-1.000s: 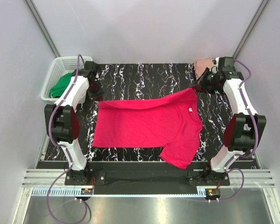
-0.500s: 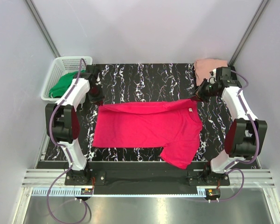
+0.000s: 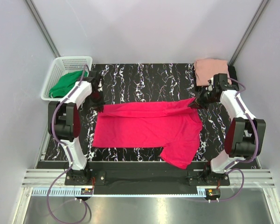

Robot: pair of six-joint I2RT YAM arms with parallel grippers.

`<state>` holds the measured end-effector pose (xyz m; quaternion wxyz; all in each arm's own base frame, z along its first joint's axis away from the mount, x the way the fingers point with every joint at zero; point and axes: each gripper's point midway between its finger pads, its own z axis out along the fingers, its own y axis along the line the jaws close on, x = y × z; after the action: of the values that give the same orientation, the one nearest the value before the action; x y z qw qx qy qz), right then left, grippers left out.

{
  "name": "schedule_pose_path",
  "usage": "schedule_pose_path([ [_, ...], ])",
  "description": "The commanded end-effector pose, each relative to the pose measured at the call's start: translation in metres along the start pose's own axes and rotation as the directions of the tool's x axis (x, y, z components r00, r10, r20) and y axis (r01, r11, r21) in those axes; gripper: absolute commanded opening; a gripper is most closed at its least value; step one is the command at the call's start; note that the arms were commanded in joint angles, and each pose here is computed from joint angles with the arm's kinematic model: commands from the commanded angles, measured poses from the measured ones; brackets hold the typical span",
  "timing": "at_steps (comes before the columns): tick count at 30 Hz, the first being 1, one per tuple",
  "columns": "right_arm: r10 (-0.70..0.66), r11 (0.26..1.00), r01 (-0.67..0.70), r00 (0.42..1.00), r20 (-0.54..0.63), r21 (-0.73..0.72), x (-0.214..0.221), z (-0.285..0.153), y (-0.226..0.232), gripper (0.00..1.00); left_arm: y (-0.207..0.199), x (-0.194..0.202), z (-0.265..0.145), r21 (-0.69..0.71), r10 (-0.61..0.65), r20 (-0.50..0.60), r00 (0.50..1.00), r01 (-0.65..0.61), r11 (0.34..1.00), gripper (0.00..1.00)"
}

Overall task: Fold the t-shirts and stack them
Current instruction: Fold the tshirt

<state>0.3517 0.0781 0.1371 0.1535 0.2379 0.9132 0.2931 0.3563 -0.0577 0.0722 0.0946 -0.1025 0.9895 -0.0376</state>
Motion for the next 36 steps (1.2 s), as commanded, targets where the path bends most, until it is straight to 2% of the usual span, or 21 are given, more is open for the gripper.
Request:
schedule_pose_path([
  [1,-0.045,0.999,0.045,0.999,0.018,0.008,0.003,-0.005,-0.001,0.00,-0.002,-0.002,0.005,0.009,0.018,0.005,1.000,-0.018,1.000,0.00],
  [18,-0.049,0.999,0.049,0.999,-0.001,0.007,0.005,0.004,-0.007,0.00,0.005,-0.010,0.016,-0.056,-0.024,0.018,1.000,0.025,0.998,0.00],
  [24,-0.077,0.997,0.077,0.996,0.047,-0.013,-0.012,-0.005,0.009,0.00,-0.001,-0.042,-0.005,-0.049,-0.049,0.117,0.992,0.055,0.997,0.00],
  [31,-0.087,0.992,0.098,0.988,0.125,-0.085,-0.064,-0.012,0.053,0.00,-0.021,-0.099,-0.037,0.004,-0.082,0.257,0.963,0.084,0.996,0.00],
  [36,-0.102,0.987,0.121,0.981,0.167,-0.107,-0.101,-0.006,0.072,0.00,-0.034,-0.131,-0.038,0.033,-0.099,0.286,0.953,0.094,0.995,0.00],
])
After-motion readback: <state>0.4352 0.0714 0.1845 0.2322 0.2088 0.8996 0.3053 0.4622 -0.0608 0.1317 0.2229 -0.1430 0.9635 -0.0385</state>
